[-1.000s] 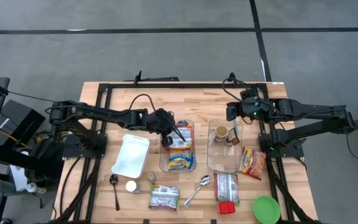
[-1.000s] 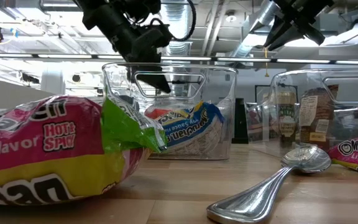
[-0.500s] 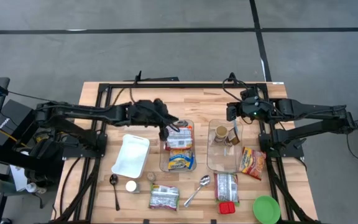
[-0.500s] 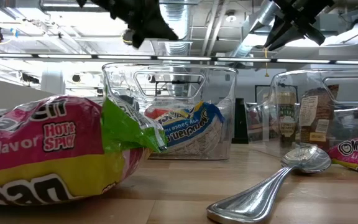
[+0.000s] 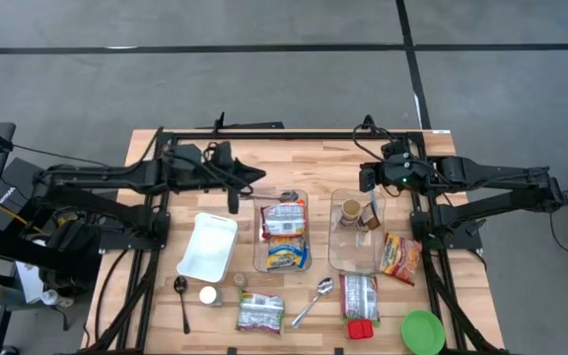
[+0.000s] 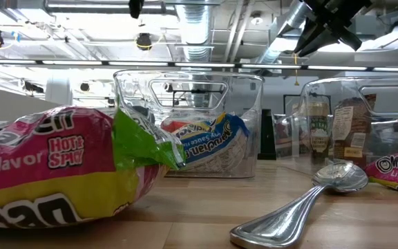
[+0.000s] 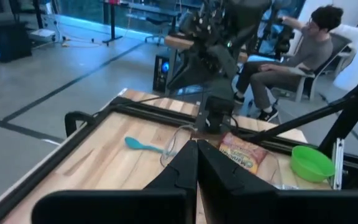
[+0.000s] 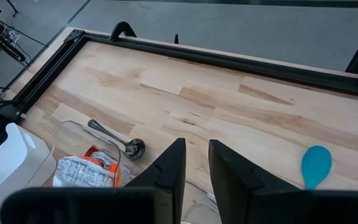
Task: Pick & Place Food Item
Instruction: Put the red spice can into the right transparent bin
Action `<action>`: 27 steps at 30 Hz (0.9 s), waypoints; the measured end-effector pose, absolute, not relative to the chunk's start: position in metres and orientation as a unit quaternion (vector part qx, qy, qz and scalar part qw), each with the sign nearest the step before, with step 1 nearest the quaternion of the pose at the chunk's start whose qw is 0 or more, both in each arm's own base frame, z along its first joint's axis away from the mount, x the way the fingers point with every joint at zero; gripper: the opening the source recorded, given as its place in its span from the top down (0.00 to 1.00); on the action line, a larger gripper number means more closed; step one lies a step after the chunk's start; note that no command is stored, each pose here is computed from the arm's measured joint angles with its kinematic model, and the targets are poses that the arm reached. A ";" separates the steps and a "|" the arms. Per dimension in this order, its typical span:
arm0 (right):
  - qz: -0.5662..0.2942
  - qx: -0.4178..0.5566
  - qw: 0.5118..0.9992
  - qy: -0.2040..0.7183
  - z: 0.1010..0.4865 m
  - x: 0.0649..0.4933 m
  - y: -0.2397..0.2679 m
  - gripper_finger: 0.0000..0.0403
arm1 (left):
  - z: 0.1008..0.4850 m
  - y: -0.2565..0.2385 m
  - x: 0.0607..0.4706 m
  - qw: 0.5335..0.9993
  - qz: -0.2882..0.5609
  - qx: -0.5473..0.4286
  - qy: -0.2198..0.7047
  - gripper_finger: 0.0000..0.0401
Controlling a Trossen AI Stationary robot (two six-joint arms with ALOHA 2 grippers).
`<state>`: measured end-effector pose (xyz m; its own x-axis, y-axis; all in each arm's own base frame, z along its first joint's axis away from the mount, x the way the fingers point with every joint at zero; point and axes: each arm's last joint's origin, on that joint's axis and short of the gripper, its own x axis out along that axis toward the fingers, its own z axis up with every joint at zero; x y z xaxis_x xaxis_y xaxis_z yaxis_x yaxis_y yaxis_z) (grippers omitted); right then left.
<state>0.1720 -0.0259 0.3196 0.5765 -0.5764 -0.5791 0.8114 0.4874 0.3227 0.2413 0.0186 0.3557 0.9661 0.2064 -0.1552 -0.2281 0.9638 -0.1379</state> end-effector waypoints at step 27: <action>-0.254 0.396 0.835 0.286 0.318 0.172 -0.015 0.84 | 0.323 0.009 0.224 0.946 0.012 -0.180 0.269 1.00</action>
<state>0.1717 -0.0145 0.3179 0.7068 -0.1979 -0.6792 0.6511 0.5574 0.5151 0.2244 0.0091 0.3231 0.8545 -0.0752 -0.5140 -0.1189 0.9349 -0.3345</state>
